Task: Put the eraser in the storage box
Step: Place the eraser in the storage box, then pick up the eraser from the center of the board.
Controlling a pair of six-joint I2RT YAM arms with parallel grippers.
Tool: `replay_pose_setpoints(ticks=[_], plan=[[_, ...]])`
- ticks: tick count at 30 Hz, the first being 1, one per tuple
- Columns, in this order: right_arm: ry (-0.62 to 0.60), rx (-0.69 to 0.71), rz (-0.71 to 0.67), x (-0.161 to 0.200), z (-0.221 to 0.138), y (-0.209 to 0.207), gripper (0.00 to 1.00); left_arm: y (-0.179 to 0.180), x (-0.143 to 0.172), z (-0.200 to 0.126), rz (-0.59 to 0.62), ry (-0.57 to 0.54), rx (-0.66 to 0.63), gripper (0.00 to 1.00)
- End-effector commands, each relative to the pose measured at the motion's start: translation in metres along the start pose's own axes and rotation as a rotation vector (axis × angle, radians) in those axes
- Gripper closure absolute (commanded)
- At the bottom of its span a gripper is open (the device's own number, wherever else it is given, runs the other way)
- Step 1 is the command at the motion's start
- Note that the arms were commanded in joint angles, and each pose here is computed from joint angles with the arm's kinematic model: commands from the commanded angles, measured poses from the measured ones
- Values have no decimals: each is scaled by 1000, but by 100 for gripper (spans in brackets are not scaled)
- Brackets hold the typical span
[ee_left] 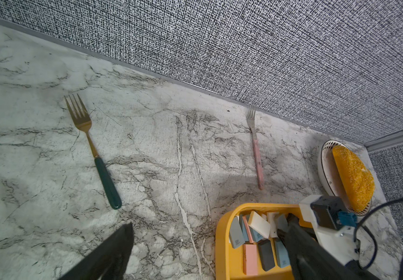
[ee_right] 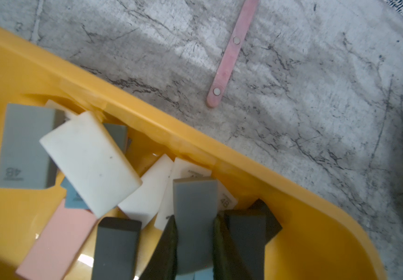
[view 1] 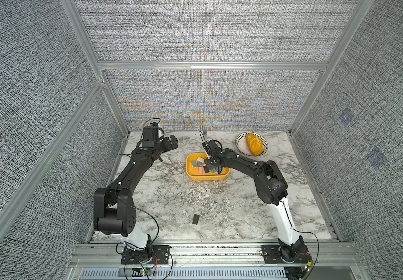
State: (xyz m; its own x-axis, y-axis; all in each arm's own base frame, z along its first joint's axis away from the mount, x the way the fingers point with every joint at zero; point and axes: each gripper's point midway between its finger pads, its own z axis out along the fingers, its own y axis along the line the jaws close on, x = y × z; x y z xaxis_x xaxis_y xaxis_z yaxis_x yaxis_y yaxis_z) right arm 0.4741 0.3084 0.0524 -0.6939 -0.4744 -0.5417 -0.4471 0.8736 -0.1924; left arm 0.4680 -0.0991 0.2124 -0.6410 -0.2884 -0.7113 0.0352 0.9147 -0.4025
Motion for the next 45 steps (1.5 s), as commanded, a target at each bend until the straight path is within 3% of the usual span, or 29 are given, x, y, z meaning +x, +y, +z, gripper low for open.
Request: replay_pose_setpoints(ticks=[1,13,18,28,34,39,45], plan=[[-14,-7,8,-5,0,3,80,-2,-2,-1,9,0,4,0],[-47,-22,9,-12,-13,5,57,-2,-1,-3,14,4,6,0],[-66,-26,12,-17,-25,6,52,-3,1,-5,20,10,10,0],[-264,-63,121,-50,-115,-13,36,-15,23,-23,77,101,76,0],[-327,-102,232,-47,-149,-35,27,-29,84,-43,148,266,85,1],[-360,-130,345,-32,-162,-62,20,-51,167,-68,285,449,70,2],[-384,-80,385,-17,-175,-87,13,-61,242,-105,339,570,91,2]])
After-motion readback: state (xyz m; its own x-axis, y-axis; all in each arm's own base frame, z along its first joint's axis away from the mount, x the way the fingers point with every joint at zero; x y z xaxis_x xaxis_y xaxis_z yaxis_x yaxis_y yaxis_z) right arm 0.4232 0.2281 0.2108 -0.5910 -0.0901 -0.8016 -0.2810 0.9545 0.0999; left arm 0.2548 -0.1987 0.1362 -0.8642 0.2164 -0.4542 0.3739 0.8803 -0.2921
